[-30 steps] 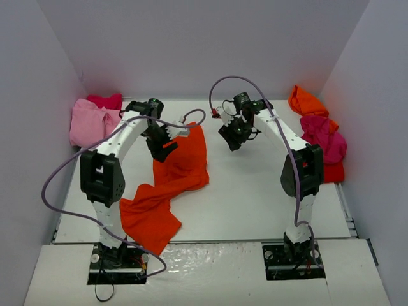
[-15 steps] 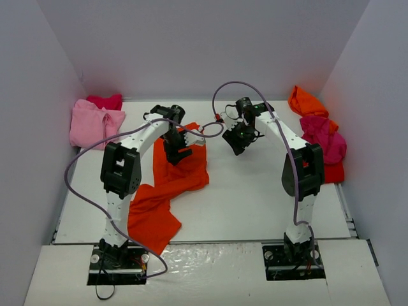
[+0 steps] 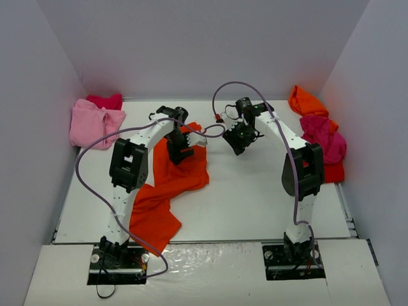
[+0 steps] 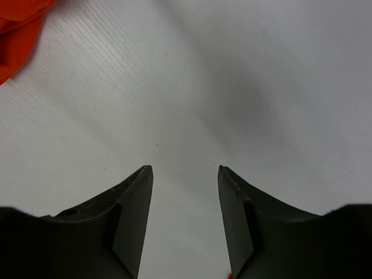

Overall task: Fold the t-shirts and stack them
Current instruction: Flatten out the tshirt

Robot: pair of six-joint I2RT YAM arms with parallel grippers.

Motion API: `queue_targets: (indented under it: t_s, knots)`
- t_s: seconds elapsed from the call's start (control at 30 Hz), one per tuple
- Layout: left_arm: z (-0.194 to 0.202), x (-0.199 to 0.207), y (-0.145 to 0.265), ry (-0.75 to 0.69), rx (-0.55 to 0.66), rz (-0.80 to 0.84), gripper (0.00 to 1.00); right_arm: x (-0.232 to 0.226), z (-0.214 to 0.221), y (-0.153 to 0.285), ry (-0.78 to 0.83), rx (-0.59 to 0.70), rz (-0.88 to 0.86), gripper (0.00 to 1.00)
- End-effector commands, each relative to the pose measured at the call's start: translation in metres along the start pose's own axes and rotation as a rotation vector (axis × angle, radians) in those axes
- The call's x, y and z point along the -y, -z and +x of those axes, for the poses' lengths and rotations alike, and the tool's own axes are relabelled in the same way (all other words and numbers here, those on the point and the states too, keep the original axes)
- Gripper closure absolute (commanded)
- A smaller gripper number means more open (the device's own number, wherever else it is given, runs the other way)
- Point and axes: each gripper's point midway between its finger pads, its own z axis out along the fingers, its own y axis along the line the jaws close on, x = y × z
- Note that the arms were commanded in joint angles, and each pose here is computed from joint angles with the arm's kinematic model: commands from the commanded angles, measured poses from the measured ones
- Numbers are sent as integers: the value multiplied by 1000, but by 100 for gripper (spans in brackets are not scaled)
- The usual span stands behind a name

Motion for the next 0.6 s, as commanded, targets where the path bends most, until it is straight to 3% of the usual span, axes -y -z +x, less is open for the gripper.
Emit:
queue_targets:
  t_s: [0.0,0.57]
  knots:
    - [-16,4,19,-48,45,-7,43,4,-3,17,0,26,35,54]
    - [-20,17,42,-58,75,-23,45,5,-3,9,-11,30,21,54]
